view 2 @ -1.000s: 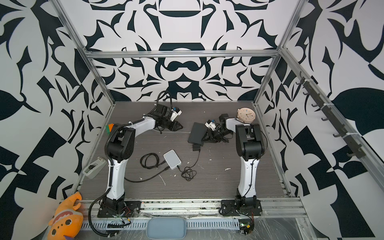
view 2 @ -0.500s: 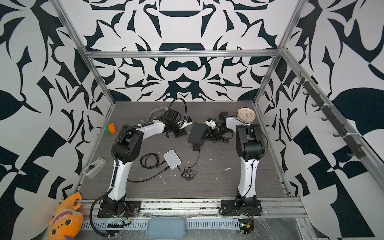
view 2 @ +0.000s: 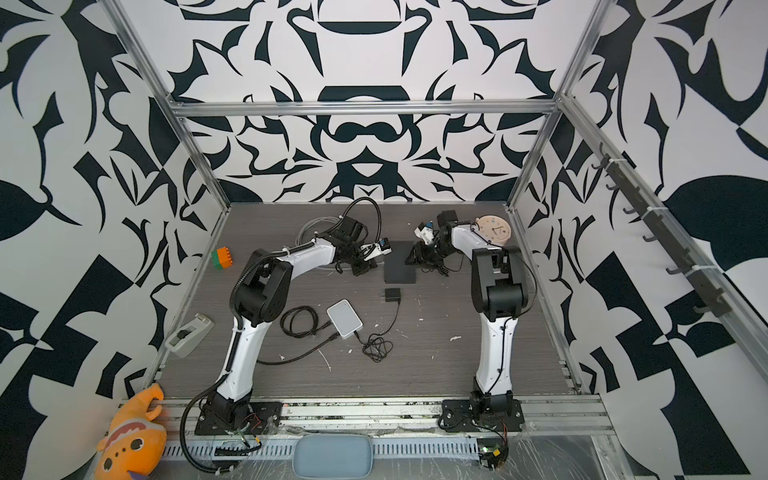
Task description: Insert the plug into the switch port
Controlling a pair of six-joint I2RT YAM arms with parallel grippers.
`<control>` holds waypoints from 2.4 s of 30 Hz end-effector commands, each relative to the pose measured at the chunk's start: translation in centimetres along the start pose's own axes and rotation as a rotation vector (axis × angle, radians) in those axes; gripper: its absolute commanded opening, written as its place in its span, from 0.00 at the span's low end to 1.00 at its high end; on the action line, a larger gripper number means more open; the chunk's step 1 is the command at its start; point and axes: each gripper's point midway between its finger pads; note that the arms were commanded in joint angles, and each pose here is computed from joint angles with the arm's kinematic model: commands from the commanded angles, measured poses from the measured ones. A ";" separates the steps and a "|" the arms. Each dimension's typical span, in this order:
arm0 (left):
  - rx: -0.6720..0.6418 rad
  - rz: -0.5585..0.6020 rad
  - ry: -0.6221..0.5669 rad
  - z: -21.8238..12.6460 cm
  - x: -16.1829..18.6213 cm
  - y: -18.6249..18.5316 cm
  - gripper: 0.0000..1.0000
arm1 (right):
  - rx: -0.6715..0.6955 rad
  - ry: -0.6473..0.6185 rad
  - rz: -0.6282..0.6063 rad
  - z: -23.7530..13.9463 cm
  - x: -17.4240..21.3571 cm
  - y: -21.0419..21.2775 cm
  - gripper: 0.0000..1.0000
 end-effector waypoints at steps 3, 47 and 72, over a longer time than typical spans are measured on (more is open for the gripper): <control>0.145 0.025 -0.051 0.0 -1.4 -3.7 0.03 | 0.011 0.041 -0.084 0.6 -0.2 0.9 0.45; 0.383 -0.334 -0.001 0.3 -2.4 -3.5 0.00 | -0.142 0.129 -0.243 3.0 3.6 1.6 0.49; 0.472 -0.585 -0.157 0.0 -5.0 -0.8 0.00 | -0.290 0.249 -0.491 4.8 5.0 8.1 0.47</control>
Point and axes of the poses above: each gripper's point midway between its finger pads, its own z axis out along the fingers, its own y axis along the line the jaws close on, x = y × z, and after that the axes turned 4 degrees about z, right-handed
